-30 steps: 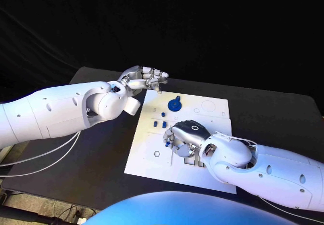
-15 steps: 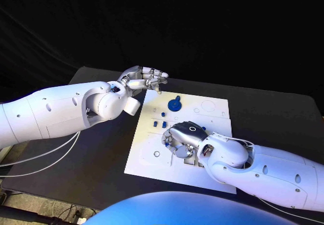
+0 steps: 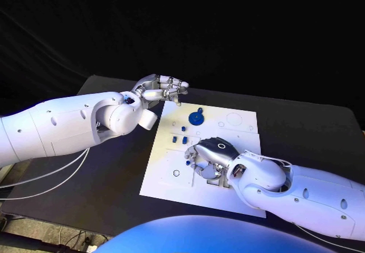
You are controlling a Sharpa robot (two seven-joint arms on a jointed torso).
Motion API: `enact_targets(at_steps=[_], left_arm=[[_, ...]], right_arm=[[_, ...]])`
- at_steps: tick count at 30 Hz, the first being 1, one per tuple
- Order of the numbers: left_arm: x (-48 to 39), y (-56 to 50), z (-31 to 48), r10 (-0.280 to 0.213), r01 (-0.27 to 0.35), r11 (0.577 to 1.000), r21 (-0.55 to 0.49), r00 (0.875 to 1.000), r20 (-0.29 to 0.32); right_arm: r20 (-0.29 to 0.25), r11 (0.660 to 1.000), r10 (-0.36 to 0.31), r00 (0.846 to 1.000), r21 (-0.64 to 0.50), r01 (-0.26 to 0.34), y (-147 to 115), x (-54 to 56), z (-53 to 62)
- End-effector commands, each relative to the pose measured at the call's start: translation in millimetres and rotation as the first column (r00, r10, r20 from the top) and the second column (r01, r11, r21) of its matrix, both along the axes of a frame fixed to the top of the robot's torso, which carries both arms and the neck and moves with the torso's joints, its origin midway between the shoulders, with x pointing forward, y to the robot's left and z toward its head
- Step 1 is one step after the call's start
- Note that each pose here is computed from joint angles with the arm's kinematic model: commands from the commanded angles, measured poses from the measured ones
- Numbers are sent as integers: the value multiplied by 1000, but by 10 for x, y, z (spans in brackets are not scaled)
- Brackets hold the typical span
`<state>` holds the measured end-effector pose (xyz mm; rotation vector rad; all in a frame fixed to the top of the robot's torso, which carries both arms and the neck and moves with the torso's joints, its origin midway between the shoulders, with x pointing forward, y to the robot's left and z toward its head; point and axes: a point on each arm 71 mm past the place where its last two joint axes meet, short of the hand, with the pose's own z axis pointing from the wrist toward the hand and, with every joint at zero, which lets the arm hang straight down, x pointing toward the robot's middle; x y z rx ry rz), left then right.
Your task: Assemble the parts on the task board
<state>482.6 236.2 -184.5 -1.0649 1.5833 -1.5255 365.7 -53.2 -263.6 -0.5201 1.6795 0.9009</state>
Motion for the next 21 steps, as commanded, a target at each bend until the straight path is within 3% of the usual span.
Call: enact_targets(at_steps=[1, 8, 14, 21], left_arm=[[-3, -17, 7, -17, 16, 1000, -12, 1000, -2], [-1, -2, 5, -14, 14, 1000, -11, 1000, -2], [-8, -6, 7, -20, 20, 1000, -13, 1000, -3], [-10, -6, 8, -22, 22, 1000, -14, 1000, -3]], right_arm=[[41, 999, -21, 999, 34, 19, -68, 12, 93], [64, 997, -63, 996, 52, 60, -297, 76, 326], [46, 990, -139, 989, 8, 139, -631, 256, 480], [5, 971, -219, 976, -94, 219, -1029, 466, 494]])
